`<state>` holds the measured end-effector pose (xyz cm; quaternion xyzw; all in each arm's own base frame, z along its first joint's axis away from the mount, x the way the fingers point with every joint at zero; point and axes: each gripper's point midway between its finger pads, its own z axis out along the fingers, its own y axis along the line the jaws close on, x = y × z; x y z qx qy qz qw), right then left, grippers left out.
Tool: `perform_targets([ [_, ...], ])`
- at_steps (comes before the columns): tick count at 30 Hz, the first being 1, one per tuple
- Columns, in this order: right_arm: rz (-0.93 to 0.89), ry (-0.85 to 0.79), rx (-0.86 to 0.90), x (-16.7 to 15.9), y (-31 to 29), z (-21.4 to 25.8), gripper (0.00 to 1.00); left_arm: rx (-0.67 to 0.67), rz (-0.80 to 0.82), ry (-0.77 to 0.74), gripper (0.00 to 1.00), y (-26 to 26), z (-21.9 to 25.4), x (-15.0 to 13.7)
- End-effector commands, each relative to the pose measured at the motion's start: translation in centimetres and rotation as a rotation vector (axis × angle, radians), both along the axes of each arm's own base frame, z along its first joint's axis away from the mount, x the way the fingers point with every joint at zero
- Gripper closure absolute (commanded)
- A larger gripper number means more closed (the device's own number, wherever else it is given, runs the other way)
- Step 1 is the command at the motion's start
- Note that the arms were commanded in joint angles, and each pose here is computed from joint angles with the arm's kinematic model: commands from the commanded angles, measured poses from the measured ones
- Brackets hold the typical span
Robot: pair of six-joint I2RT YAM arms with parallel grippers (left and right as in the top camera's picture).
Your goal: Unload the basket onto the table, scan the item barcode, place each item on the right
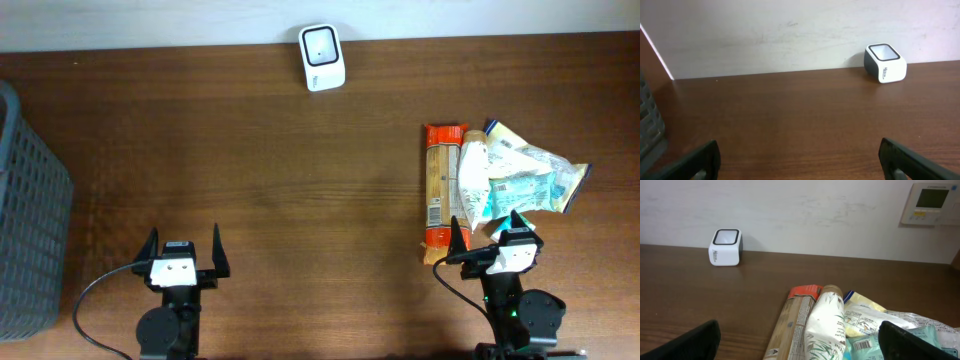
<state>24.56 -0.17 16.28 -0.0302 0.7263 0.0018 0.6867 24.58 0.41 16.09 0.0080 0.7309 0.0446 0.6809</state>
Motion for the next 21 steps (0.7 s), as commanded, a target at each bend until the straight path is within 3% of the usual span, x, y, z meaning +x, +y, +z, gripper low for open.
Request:
perform_targets([
  [1, 0.005, 0.003, 0.005, -0.02, 0.03, -0.26, 0.01, 0.020, 0.004, -0.001, 0.01, 0.08, -0.15, -0.01],
  [21, -0.029, 0.005, 0.003, 0.00, -0.55, -0.31, 0.01, 0.020, 0.004, -0.001, 0.01, 0.08, -0.15, -0.01],
])
